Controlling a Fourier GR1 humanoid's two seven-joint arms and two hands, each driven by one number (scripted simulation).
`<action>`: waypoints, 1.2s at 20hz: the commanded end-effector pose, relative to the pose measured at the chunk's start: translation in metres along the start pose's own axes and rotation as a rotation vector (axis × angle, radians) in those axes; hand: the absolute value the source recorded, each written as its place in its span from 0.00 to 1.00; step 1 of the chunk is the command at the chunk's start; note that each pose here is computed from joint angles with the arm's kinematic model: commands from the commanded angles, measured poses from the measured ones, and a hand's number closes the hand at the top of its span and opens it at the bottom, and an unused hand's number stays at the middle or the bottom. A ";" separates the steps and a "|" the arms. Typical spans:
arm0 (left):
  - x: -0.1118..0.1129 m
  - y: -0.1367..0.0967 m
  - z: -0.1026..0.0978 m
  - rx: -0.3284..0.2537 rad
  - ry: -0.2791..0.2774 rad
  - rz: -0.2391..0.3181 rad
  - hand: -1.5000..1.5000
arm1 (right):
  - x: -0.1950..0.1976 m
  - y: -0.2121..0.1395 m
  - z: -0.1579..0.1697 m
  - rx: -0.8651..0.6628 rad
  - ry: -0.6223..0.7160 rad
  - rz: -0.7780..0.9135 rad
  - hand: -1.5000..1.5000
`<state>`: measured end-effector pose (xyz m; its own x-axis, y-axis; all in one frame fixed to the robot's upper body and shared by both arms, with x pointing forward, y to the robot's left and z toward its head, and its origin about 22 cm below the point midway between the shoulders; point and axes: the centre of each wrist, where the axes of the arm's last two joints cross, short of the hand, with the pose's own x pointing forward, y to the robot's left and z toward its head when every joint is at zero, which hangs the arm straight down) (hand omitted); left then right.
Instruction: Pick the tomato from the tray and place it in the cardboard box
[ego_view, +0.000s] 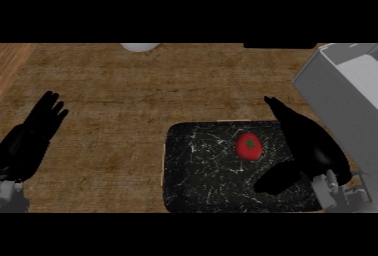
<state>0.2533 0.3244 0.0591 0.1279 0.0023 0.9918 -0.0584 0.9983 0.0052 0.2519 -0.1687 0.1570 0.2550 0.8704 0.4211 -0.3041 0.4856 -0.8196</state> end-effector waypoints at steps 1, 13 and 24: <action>0.000 -0.009 -0.003 0.017 0.000 -0.009 0.50 | -0.002 0.007 0.004 0.030 0.169 0.042 0.00; -0.004 -0.003 0.012 0.010 0.006 -0.009 0.50 | 0.013 0.025 -0.009 -0.024 0.090 0.065 0.00; 0.005 -0.002 0.006 0.011 0.009 0.003 0.50 | 0.029 0.034 -0.015 0.011 0.148 0.119 0.00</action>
<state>0.2451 0.3211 0.0550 0.1304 -0.0003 0.9915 -0.0655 0.9978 0.0090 0.2708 -0.1403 0.1349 0.2407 0.8992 0.3653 -0.3169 0.4285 -0.8461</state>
